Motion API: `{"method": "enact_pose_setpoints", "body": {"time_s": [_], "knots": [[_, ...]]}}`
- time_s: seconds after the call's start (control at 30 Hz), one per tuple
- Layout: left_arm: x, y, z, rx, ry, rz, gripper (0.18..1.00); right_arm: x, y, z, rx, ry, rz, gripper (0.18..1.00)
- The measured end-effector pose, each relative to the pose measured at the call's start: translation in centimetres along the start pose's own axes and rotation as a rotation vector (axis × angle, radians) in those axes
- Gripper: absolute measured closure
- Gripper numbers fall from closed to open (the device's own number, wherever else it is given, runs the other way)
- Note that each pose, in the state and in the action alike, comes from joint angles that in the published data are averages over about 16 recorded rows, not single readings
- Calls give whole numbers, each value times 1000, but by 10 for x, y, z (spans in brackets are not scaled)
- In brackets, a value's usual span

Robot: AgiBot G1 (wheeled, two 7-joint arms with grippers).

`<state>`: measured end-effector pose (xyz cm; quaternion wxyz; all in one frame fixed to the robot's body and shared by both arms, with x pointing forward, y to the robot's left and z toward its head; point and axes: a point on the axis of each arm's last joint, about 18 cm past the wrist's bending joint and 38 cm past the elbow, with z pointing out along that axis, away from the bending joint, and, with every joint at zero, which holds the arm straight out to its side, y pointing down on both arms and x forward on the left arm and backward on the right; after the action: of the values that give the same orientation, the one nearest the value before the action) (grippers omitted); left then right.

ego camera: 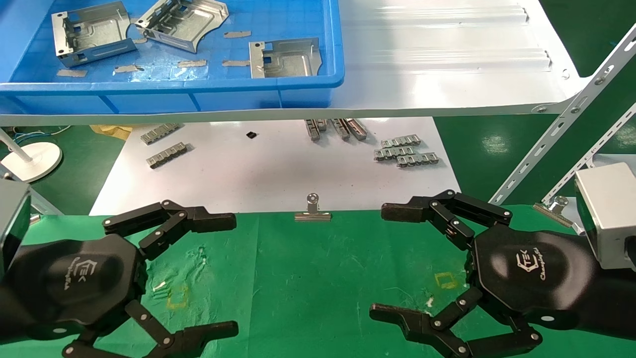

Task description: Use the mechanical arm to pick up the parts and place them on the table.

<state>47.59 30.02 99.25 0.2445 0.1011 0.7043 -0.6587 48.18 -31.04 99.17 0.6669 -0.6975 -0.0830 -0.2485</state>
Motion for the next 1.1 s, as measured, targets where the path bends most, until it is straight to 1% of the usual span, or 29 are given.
{"method": "enact_pose_setpoints", "body": {"time_s": [0.23,0.43,0.63,0.87,1.1], "knots": [[0,0,0,0,0,0,183,0,0,0,0,0,0,186],[0,0,0,0,0,0,183,0,0,0,0,0,0,212],[0,0,0,0,0,0,183,0,0,0,0,0,0,271],[0,0,0,0,0,0,183,0,0,0,0,0,0,384],[0,0,0,0,0,0,183,0,0,0,0,0,0,536]]}}
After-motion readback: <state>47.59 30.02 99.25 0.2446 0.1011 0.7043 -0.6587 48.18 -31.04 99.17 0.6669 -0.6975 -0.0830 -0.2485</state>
